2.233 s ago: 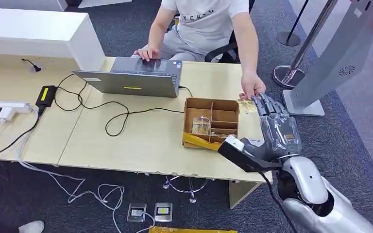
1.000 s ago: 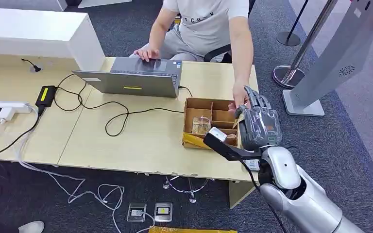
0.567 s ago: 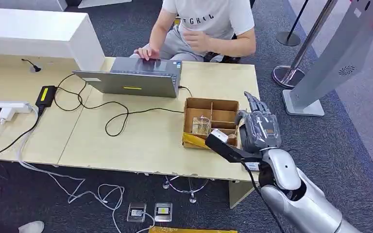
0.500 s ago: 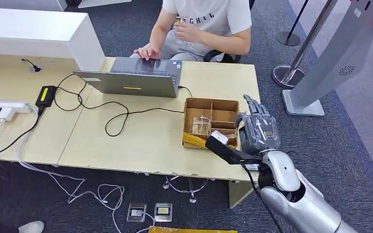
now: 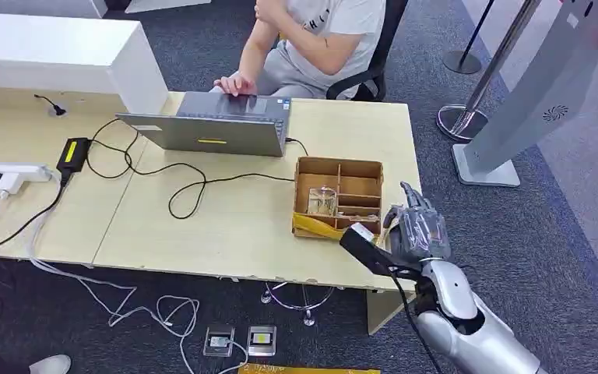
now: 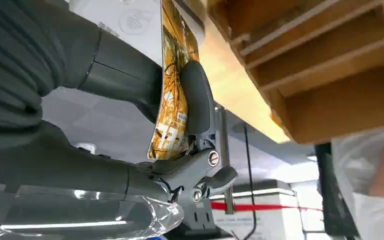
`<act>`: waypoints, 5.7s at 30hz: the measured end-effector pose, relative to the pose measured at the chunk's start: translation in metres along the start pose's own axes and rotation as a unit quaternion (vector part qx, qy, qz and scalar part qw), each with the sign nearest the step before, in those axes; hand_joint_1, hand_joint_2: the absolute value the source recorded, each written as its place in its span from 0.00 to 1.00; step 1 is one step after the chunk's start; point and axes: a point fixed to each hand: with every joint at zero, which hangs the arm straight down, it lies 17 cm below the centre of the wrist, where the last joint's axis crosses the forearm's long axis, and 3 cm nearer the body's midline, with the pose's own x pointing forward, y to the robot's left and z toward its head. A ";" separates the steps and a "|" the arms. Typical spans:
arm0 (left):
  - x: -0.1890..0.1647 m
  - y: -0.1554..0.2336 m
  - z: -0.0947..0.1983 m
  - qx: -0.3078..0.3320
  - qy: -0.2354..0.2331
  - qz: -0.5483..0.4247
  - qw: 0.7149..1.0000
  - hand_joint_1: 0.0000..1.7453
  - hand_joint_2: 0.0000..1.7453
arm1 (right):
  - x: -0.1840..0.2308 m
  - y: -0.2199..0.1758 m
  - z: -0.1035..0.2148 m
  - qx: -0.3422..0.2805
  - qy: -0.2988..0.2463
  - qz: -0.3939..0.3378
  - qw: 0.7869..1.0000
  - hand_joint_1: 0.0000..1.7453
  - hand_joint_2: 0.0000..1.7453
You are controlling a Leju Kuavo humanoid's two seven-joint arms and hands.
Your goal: Pass the card to the sensor for recognition and then transmit it.
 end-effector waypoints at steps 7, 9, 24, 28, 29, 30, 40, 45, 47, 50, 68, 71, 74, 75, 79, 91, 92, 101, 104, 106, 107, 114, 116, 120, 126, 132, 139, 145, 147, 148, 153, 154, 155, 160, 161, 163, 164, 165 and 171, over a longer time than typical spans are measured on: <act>-0.013 0.007 -0.001 0.018 0.037 0.012 0.999 0.00 0.00 | -0.030 0.062 0.010 0.069 0.047 -0.028 0.996 1.00 1.00; -0.014 0.006 0.000 0.016 0.039 0.012 0.999 0.00 0.00 | -0.027 0.068 0.010 0.073 0.047 -0.040 0.995 1.00 1.00; -0.023 0.009 0.000 0.031 0.070 0.036 0.996 0.00 0.00 | -0.016 0.082 -0.001 0.085 0.058 -0.070 0.992 1.00 1.00; -0.025 0.007 0.001 0.032 0.075 0.041 0.996 0.00 0.00 | -0.017 0.075 -0.007 0.077 0.061 -0.077 0.992 1.00 1.00; -0.025 0.007 0.001 0.032 0.076 0.041 0.996 0.00 0.00 | -0.018 0.072 -0.009 0.073 0.063 -0.074 0.993 1.00 1.00; -0.025 0.007 0.001 0.032 0.076 0.040 0.996 0.00 0.00 | -0.020 0.070 -0.010 0.069 0.067 -0.073 0.993 1.00 1.00; -0.025 0.006 0.001 0.030 0.076 0.038 0.996 0.00 0.00 | -0.043 0.055 -0.014 0.059 0.100 -0.059 0.991 1.00 1.00; -0.026 0.008 0.001 0.034 0.077 0.040 0.996 0.00 0.00 | -0.051 0.054 -0.013 0.059 0.106 -0.047 0.992 1.00 1.00; -0.026 0.008 0.001 0.036 0.077 0.042 0.995 0.00 0.00 | -0.053 0.055 -0.013 0.060 0.107 -0.044 0.991 1.00 1.00; -0.026 0.007 0.001 0.039 0.079 0.046 0.995 0.00 0.00 | -0.058 0.054 -0.013 0.058 0.111 -0.036 0.991 1.00 1.00; -0.024 -0.003 0.003 0.035 0.077 0.056 0.995 0.00 0.00 | -0.088 0.065 -0.005 0.055 0.143 -0.038 0.987 1.00 1.00; -0.024 -0.004 0.003 0.033 0.076 0.055 0.995 0.00 0.00 | -0.094 0.067 -0.004 0.057 0.151 -0.041 0.986 1.00 1.00; -0.024 -0.004 0.003 0.033 0.076 0.055 0.995 0.00 0.00 | -0.097 0.069 -0.003 0.059 0.154 -0.041 0.985 1.00 1.00; -0.024 -0.005 0.003 0.033 0.076 0.055 0.995 0.00 0.00 | -0.098 0.069 -0.003 0.059 0.155 -0.040 0.985 1.00 1.00; -0.024 -0.005 0.003 0.032 0.076 0.055 0.995 0.00 0.00 | -0.101 0.070 -0.003 0.060 0.159 -0.039 0.985 1.00 1.00; -0.023 -0.003 0.002 0.038 0.074 0.074 0.994 0.00 0.00 | -0.113 0.075 0.000 0.055 0.178 -0.115 0.976 1.00 1.00; -0.022 -0.002 0.002 0.039 0.072 0.075 0.994 0.00 0.00 | -0.114 0.077 0.001 0.057 0.177 -0.121 0.975 1.00 1.00; -0.016 0.002 0.001 0.047 0.054 0.092 0.993 0.00 0.00 | -0.120 0.098 0.009 0.067 0.191 -0.201 0.958 1.00 1.00; -0.016 0.007 0.000 0.049 0.054 0.094 0.993 0.00 0.00 | -0.127 0.105 0.013 0.068 0.201 -0.208 0.955 1.00 1.00; -0.016 0.010 0.000 0.049 0.053 0.095 0.993 0.00 0.00 | -0.130 0.108 0.016 0.069 0.206 -0.209 0.953 1.00 1.00; -0.015 0.011 0.000 0.047 0.053 0.095 0.993 0.00 0.00 | -0.132 0.109 0.017 0.068 0.207 -0.209 0.953 1.00 1.00; -0.010 0.010 -0.001 0.033 0.039 0.094 0.994 0.00 0.00 | -0.123 0.092 0.009 0.055 0.201 -0.249 0.946 1.00 1.00; -0.009 0.010 -0.001 0.031 0.036 0.094 0.994 0.00 0.00 | -0.115 0.077 0.001 0.046 0.193 -0.266 0.943 1.00 1.00; -0.008 0.008 -0.001 0.026 0.031 0.091 0.995 0.00 0.00 | -0.098 0.037 -0.019 0.020 0.176 -0.326 0.929 1.00 1.00; -0.007 0.004 0.000 0.015 0.028 0.085 0.996 0.00 0.00 | -0.067 -0.061 -0.054 -0.050 0.131 -0.397 0.907 1.00 1.00; 0.015 -0.002 0.001 0.000 -0.033 0.104 0.994 0.00 0.00 | -0.044 -0.131 -0.070 -0.098 0.094 -0.365 0.921 1.00 1.00; 0.033 0.001 0.003 0.008 -0.087 0.079 0.993 0.00 0.00 | -0.021 -0.142 -0.075 -0.103 0.071 -0.331 0.935 1.00 1.00; 0.033 0.001 0.003 0.008 -0.089 0.071 0.993 0.00 0.00 | -0.006 -0.137 -0.075 -0.105 0.054 -0.303 0.946 1.00 1.00; 0.030 0.000 0.003 0.006 -0.080 0.074 0.994 0.00 0.00 | -0.004 -0.134 -0.075 -0.104 0.052 -0.299 0.947 1.00 1.00; 0.028 0.000 0.003 0.005 -0.074 0.074 0.994 0.00 0.00 | -0.004 -0.133 -0.075 -0.104 0.050 -0.297 0.948 1.00 1.00; 0.018 0.001 0.001 0.006 -0.046 0.075 0.996 0.00 0.00 | -0.006 -0.129 -0.075 -0.105 0.052 -0.284 0.952 1.00 1.00; 0.017 0.001 0.001 0.006 -0.043 0.075 0.996 0.00 0.00 | -0.007 -0.128 -0.075 -0.105 0.053 -0.282 0.952 1.00 1.00; 0.015 0.001 0.001 0.004 -0.039 0.075 0.996 0.00 0.00 | -0.008 -0.128 -0.075 -0.105 0.055 -0.280 0.953 1.00 1.00; 0.013 0.002 0.000 0.004 -0.035 0.072 0.997 0.00 0.00 | -0.013 -0.124 -0.075 -0.104 0.065 -0.272 0.955 0.00 1.00; 0.013 0.003 0.000 0.004 -0.035 0.071 0.997 0.00 0.00 | -0.015 -0.123 -0.076 -0.104 0.068 -0.268 0.955 0.00 1.00; 0.013 0.003 0.000 0.006 -0.035 0.070 0.997 0.00 0.00 | -0.017 -0.121 -0.076 -0.103 0.072 -0.258 0.958 0.00 1.00; 0.013 0.003 0.000 0.005 -0.035 0.070 0.997 0.00 0.00 | -0.017 -0.120 -0.076 -0.103 0.072 -0.254 0.959 0.00 1.00; 0.013 0.003 0.000 0.005 -0.035 0.069 0.997 0.00 0.00 | -0.017 -0.119 -0.076 -0.101 0.071 -0.249 0.961 0.00 1.00; 0.013 0.002 0.000 0.003 -0.036 0.065 0.997 0.00 0.00 | -0.015 -0.109 -0.075 -0.082 0.065 -0.203 0.973 0.00 1.00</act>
